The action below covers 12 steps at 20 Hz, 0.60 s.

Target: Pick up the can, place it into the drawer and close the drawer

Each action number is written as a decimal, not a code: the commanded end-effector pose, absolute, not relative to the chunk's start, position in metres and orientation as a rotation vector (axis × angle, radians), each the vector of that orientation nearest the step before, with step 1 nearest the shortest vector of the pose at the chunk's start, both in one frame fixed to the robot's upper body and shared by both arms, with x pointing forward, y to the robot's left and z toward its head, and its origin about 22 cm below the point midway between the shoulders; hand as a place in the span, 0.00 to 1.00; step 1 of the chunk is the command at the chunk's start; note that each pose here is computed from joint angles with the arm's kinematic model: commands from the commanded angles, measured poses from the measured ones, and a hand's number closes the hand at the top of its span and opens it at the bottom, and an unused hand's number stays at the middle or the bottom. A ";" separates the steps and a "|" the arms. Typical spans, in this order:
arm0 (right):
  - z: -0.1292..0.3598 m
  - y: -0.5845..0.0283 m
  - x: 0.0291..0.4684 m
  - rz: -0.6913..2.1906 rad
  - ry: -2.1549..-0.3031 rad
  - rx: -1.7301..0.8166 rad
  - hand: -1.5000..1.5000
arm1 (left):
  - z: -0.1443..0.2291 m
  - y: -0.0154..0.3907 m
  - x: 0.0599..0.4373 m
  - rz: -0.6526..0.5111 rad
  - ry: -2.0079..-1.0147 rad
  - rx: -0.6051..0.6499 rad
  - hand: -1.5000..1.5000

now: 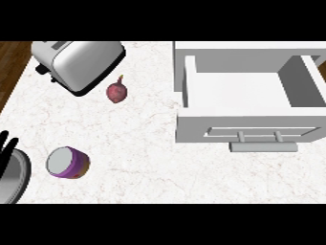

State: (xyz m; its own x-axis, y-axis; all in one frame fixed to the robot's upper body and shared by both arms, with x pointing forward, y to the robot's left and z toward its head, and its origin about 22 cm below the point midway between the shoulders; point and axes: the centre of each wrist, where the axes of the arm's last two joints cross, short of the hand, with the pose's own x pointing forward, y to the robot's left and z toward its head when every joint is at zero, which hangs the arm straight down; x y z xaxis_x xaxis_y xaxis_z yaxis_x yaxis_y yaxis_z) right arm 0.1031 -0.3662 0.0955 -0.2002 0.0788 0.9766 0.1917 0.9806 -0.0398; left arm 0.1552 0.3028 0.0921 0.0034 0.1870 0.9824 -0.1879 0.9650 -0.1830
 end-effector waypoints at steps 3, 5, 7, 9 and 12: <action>0.090 -0.371 0.089 -0.102 -1.784 -0.201 0.00 | 0.052 0.296 0.182 0.278 -1.527 0.014 0.00; 0.107 -0.364 0.091 -0.106 -1.772 -0.212 0.00 | 0.051 0.313 0.169 0.282 -1.510 0.032 0.00; 0.101 -0.381 0.082 -0.097 -1.771 -0.197 0.00 | 0.054 0.294 0.174 0.268 -1.512 0.055 0.00; 0.098 -0.388 0.082 -0.085 -1.781 -0.211 0.00 | 0.039 0.292 0.191 0.282 -1.501 0.065 0.00; 0.096 -0.376 0.075 -0.089 -1.774 -0.197 0.00 | 0.002 0.305 0.173 0.309 -1.489 0.079 0.00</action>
